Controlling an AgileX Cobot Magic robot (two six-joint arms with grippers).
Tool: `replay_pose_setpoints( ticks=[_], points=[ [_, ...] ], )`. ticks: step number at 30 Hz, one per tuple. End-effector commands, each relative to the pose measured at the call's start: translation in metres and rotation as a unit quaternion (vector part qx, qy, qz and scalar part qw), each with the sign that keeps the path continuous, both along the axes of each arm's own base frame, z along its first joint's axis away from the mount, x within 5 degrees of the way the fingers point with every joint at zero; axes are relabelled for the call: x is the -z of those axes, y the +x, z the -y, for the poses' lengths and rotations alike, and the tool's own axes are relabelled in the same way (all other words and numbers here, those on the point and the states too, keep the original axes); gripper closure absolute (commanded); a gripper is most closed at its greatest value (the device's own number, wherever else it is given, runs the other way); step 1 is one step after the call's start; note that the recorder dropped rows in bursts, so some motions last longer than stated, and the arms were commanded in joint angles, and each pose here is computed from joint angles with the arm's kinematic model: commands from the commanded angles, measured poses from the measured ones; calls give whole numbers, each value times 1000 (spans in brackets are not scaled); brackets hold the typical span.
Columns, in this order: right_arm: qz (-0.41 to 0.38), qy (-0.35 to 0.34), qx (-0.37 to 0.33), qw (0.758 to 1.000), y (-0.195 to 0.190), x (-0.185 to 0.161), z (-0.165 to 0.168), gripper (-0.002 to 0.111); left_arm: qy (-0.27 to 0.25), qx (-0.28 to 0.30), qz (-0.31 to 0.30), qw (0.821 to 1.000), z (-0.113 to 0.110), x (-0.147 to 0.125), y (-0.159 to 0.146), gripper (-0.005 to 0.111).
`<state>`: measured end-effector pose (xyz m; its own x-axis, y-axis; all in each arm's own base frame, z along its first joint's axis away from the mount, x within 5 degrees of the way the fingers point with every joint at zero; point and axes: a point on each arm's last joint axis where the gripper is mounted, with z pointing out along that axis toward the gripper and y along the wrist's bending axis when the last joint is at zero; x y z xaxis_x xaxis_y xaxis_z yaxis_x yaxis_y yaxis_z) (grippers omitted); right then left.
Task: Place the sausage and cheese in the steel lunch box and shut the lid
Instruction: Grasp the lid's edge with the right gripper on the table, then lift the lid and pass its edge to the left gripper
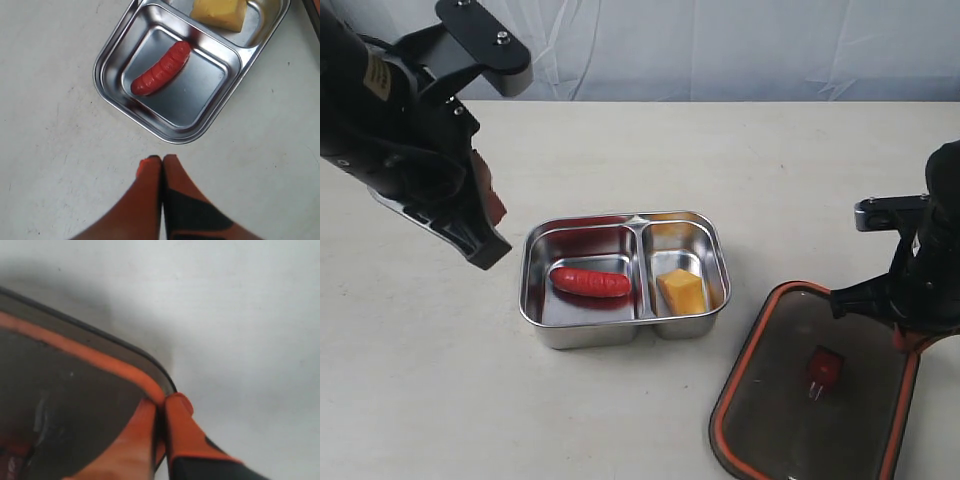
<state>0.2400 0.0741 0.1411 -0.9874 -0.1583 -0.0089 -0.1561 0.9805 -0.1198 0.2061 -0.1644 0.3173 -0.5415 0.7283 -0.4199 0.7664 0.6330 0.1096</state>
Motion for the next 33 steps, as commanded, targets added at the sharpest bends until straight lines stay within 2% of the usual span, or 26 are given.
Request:
replay_pose_setpoints(
  ticks=[1,12,19,22,28,33],
  points=[
    [6,-2,1,1000,-1,-5,2,108,-14,-3,4,1000,1,-2,-1,107],
    [30,-1,-6,1000,-2,-17,4,108,-20,-4,-1,1000,2,-2,-2,107],
    [59,8,-4,998,-7,-35,6,108,-85,-13,-15,996,12,-5,-3,106],
    [78,7,-10,997,-8,-44,7,108,-115,-23,-29,993,17,-4,-1,96],
    [112,19,-13,993,-14,-63,9,108,-172,-25,-103,979,18,7,11,64],
    [135,34,-19,990,-19,-75,10,108,-229,-23,-147,962,20,19,30,58]
  ],
)
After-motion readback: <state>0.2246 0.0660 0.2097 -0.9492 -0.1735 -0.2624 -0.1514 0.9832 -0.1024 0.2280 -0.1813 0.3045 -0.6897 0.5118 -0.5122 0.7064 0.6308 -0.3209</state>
